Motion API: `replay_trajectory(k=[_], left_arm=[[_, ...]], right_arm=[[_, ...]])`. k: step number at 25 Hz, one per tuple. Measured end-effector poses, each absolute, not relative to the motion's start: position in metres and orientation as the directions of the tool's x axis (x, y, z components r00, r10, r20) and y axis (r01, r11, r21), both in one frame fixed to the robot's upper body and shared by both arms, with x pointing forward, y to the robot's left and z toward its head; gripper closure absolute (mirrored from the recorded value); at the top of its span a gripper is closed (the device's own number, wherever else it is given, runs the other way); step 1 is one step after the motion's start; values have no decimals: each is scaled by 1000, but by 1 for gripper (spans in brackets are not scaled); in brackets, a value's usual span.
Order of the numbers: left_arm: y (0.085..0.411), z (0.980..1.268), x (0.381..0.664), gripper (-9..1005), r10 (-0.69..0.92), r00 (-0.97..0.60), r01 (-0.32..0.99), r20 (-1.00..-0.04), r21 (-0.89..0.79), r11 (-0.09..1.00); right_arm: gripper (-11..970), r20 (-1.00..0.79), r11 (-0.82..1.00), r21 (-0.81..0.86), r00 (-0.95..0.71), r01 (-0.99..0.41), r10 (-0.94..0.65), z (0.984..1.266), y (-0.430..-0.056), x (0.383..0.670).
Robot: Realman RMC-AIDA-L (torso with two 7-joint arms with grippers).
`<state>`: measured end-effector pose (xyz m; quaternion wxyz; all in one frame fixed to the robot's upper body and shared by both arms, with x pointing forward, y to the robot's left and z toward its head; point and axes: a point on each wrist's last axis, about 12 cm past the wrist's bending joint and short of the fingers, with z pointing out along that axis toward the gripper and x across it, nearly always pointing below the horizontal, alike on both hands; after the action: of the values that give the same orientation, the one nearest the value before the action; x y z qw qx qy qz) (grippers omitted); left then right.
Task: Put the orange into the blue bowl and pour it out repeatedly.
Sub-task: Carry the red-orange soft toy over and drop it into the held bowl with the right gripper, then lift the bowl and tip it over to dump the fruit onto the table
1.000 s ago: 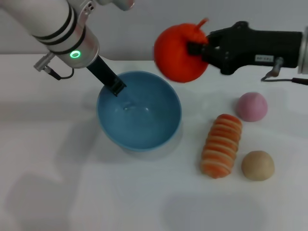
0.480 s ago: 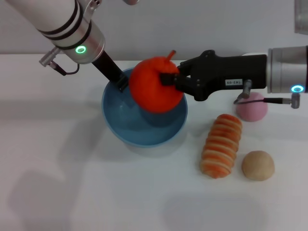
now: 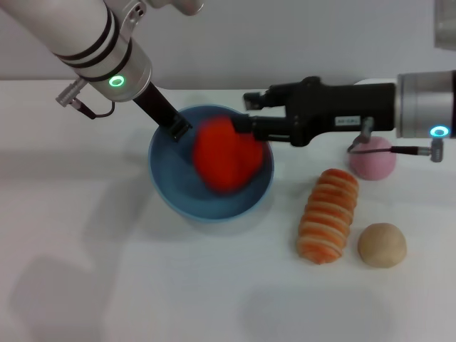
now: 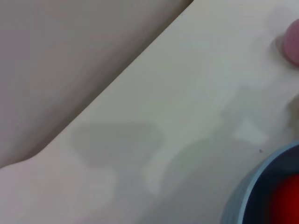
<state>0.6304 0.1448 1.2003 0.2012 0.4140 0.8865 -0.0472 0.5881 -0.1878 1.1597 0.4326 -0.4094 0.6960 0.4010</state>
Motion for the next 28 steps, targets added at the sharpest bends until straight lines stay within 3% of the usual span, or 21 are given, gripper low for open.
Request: replay_trajectory(k=[4, 8, 15, 24, 28], left_arm=[[146, 1198, 631, 996, 710, -580, 749, -399, 82, 658], [147, 1197, 631, 996, 706, -578, 746, -408, 87, 661], [141, 1193, 631, 997, 734, -526, 759, -429, 152, 633], [114, 1204, 628, 996, 811, -333, 768, -482, 360, 530], [101, 1207, 615, 996, 858, -234, 751, -458, 475, 458]], right_arm=[[459, -933, 369, 210, -298, -905, -200, 1161, -196, 590], [462, -941, 399, 195, -286, -896, -183, 1160, -208, 588], [426, -980, 563, 104, -180, -820, -82, 1154, -269, 577], [360, -988, 706, 106, -152, -700, -2, 1115, -318, 550], [304, -990, 764, 137, -97, -630, 98, 1100, -332, 538]])
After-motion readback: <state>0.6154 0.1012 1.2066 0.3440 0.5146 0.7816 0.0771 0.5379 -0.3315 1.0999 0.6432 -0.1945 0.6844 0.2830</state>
